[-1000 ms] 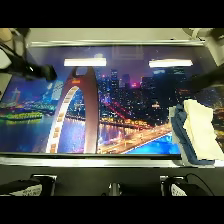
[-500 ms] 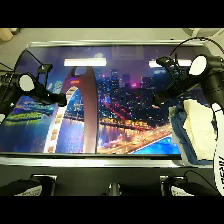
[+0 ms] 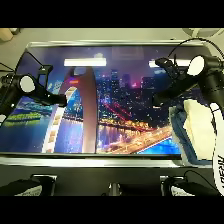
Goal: Fold the shirts.
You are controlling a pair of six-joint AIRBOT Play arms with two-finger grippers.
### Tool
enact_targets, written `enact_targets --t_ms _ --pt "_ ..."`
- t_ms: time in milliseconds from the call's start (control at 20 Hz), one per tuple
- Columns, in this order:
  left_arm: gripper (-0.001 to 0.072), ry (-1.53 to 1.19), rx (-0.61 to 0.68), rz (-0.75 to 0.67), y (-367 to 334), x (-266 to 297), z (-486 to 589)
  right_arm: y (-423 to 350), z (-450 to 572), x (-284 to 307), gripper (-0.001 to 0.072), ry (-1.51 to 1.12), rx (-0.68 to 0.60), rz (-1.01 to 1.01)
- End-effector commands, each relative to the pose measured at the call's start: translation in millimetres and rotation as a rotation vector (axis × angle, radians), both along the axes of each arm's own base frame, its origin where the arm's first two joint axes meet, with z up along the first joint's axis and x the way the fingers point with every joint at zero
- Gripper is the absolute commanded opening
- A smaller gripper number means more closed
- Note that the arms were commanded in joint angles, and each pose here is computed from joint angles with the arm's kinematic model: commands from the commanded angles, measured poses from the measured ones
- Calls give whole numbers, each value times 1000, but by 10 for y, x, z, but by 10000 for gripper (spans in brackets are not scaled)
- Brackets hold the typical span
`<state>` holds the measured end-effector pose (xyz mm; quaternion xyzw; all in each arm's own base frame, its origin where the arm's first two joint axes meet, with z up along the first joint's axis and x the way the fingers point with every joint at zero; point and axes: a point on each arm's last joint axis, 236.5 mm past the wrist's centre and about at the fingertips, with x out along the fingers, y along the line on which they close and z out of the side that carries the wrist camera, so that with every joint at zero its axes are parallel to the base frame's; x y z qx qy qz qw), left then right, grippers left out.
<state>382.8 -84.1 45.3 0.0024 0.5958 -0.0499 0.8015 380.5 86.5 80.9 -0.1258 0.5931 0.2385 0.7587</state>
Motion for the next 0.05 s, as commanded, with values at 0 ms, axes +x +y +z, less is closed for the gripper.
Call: enact_targets --t_ms 0 --pt "678 0 0 0 0 -1 -1 4 -4 -3 679 2 0 2"
